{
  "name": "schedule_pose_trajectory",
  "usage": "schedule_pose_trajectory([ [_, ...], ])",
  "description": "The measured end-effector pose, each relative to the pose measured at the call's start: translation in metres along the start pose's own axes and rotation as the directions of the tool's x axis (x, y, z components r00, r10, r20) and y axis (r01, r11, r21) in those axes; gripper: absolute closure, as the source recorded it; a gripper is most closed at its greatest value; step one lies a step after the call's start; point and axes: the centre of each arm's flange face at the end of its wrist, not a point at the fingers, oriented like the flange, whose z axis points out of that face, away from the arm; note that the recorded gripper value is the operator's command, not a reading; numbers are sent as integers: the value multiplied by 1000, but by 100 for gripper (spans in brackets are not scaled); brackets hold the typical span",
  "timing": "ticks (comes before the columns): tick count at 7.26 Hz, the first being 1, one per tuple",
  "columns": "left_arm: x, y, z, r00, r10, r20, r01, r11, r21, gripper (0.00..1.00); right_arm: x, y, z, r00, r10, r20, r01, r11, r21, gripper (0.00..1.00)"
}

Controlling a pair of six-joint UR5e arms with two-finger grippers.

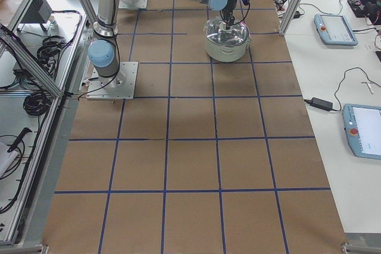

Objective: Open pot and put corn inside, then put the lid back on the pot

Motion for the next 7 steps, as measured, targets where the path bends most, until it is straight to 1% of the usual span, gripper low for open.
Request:
schedule_pose_trajectory([
  [2, -37, -16, 36, 999, 33, -14, -34, 997, -63, 1, 2, 1, -18, 1000, 1, 2, -1, 1000, -23, 55],
  [3, -59, -19, 63, 999, 37, -28, -39, 995, -93, 1, 3, 8, -33, 1000, -3, 3, 3, 1000, -21, 56],
  [4, -75, -17, 97, 998, 40, -39, -44, 993, -107, 1, 7, 25, -52, 1000, -4, 4, 4, 1000, -16, 56],
  [5, -81, -8, 132, 998, 43, -46, -48, 992, -115, 1, 21, 53, -73, 1000, 1, 5, -1, 1000, -17, 56],
  [6, -81, 4, 169, 997, 55, -47, -60, 992, -110, 0, 42, 90, -93, 1000, 10, 2, -10, 1000, -8, 56],
  [7, -79, 14, 203, 997, 71, -39, -74, 994, -79, 0, 66, 133, -110, 999, 37, 0, -37, 999, 1, 59],
])
